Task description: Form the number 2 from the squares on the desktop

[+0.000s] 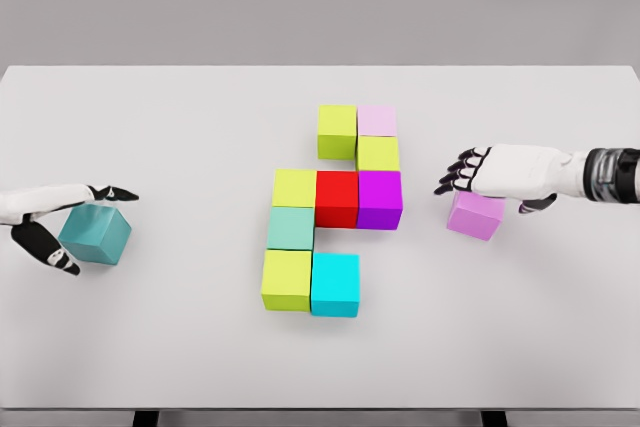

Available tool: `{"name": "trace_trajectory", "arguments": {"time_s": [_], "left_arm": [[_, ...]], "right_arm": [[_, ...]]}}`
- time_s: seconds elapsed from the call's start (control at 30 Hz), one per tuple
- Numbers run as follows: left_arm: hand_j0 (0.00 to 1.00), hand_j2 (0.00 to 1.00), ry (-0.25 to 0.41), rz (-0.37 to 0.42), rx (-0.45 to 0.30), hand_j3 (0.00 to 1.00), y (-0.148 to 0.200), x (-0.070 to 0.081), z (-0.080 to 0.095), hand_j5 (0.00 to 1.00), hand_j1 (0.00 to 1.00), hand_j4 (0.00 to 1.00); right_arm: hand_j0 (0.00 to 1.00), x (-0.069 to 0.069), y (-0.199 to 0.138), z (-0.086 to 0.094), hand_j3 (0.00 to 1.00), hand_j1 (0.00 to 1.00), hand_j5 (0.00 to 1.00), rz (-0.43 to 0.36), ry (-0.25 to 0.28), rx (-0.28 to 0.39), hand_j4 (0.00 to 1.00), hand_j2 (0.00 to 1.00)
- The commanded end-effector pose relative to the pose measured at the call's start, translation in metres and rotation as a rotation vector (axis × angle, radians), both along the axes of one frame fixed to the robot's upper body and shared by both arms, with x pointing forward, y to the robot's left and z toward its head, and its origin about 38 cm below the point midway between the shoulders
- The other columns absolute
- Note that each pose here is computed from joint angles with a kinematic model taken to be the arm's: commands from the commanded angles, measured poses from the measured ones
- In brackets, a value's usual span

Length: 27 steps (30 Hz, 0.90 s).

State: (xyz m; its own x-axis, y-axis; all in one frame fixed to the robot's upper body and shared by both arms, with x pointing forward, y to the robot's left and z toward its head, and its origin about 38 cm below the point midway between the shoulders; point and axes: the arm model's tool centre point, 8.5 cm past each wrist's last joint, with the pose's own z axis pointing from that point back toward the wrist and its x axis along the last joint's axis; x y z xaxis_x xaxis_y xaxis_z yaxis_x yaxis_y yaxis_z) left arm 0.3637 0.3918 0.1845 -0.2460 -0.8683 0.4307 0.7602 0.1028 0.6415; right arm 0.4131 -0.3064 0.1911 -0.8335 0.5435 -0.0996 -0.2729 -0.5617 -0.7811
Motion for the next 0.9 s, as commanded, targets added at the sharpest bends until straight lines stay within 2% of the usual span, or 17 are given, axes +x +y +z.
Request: {"name": "trace_trajectory", "arguments": {"time_s": [0.0,0.1,0.13,0.27,0.43,0.5,0.6,0.67,0.73,0.77,0.8,0.87], "left_arm": [[1.00,1.00,-0.010,0.017,0.008,1.00,0.002,0.002,-0.002,1.00,1.00,1.00],[0.98,0.98,-0.021,0.035,0.007,0.98,0.005,0.004,-0.003,0.98,0.98,0.98],[0.94,0.94,-0.030,0.046,0.011,0.94,0.007,0.006,-0.005,0.94,0.94,0.94],[0.84,0.84,-0.035,0.040,0.027,0.84,0.005,0.007,-0.009,0.84,0.84,0.84],[0.72,0.72,-0.045,0.048,0.026,0.72,0.005,0.006,-0.013,0.72,0.72,0.72],[0.62,0.62,-0.046,0.049,0.021,0.62,0.005,0.006,-0.012,0.62,0.62,0.62],[0.54,0.54,-0.041,0.050,0.005,0.54,0.002,0.007,-0.013,0.54,0.54,0.54],[0.51,0.51,-0.046,0.061,-0.011,0.51,0.000,0.010,-0.014,0.51,0.51,0.51],[0.48,0.48,-0.051,0.079,-0.027,0.48,-0.008,0.017,-0.015,0.48,0.48,0.48],[0.43,0.43,-0.060,0.078,-0.051,0.43,-0.013,0.021,-0.009,0.43,0.43,0.43],[0.38,0.38,-0.067,0.090,-0.073,0.38,-0.022,0.029,-0.006,0.38,0.38,0.38],[0.38,0.38,-0.080,0.126,-0.096,0.38,-0.044,0.048,0.002,0.38,0.38,0.38]], "right_arm": [[1.00,0.003,0.000,-0.003,1.00,1.00,1.00,-0.010,0.004,0.003,1.00,1.00],[1.00,0.004,0.003,-0.005,1.00,1.00,1.00,-0.005,-0.001,-0.007,1.00,1.00],[1.00,0.003,0.004,-0.007,1.00,1.00,1.00,-0.002,0.003,-0.010,1.00,1.00],[1.00,0.001,0.007,-0.014,1.00,1.00,1.00,0.010,0.012,-0.033,1.00,1.00],[1.00,0.001,0.006,-0.015,1.00,1.00,1.00,0.010,0.009,-0.044,1.00,1.00],[0.86,0.001,0.006,-0.015,0.86,0.86,0.86,0.010,0.010,-0.042,0.86,0.86],[0.64,0.001,0.006,-0.014,0.64,0.64,0.64,0.009,0.010,-0.040,0.64,0.64],[0.62,0.002,0.006,-0.014,0.62,0.62,0.62,0.009,0.008,-0.040,0.62,0.62],[0.53,0.002,0.006,-0.012,0.53,0.53,0.53,0.009,0.006,-0.037,0.53,0.53],[0.48,0.003,0.005,-0.010,0.48,0.48,0.48,0.007,0.002,-0.038,0.48,0.48],[0.48,0.003,0.004,-0.009,0.48,0.48,0.48,0.005,0.002,-0.036,0.48,0.48],[0.48,0.003,0.005,-0.005,0.48,0.48,0.48,0.005,0.010,-0.004,0.48,0.48]]}}
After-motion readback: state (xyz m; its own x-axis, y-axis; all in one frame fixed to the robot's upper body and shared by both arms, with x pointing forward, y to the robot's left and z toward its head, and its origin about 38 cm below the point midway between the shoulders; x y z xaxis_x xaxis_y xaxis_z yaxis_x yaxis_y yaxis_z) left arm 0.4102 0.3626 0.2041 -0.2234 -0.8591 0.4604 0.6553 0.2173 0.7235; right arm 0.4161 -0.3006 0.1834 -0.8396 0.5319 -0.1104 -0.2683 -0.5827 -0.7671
